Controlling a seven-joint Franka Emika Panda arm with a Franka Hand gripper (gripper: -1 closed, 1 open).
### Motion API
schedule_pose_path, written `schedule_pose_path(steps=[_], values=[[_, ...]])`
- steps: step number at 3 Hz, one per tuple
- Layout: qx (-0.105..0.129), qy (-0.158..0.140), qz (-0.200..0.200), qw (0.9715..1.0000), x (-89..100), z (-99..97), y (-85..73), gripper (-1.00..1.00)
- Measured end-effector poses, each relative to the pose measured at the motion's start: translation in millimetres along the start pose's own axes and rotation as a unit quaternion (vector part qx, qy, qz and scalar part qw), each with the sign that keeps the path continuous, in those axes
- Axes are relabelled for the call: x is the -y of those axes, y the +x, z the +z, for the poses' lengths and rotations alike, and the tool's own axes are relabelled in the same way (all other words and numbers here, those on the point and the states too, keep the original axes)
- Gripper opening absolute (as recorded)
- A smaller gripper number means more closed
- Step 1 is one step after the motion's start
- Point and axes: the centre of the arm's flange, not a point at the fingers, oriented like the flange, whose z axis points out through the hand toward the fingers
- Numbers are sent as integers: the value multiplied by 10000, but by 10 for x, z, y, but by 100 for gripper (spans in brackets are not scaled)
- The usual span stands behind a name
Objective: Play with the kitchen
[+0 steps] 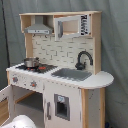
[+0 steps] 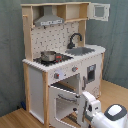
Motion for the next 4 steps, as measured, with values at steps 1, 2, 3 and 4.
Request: schedule_pose_path(steps=[1,2,3,4], values=[[240,-57,45,9997,-126,19,-212,100],[641,-28,90,9979,-110,58,-510,100],[844,-306,-70,9959,-335,296,-720,100],[981,-504,-324,9934,-553,539,-878,100]])
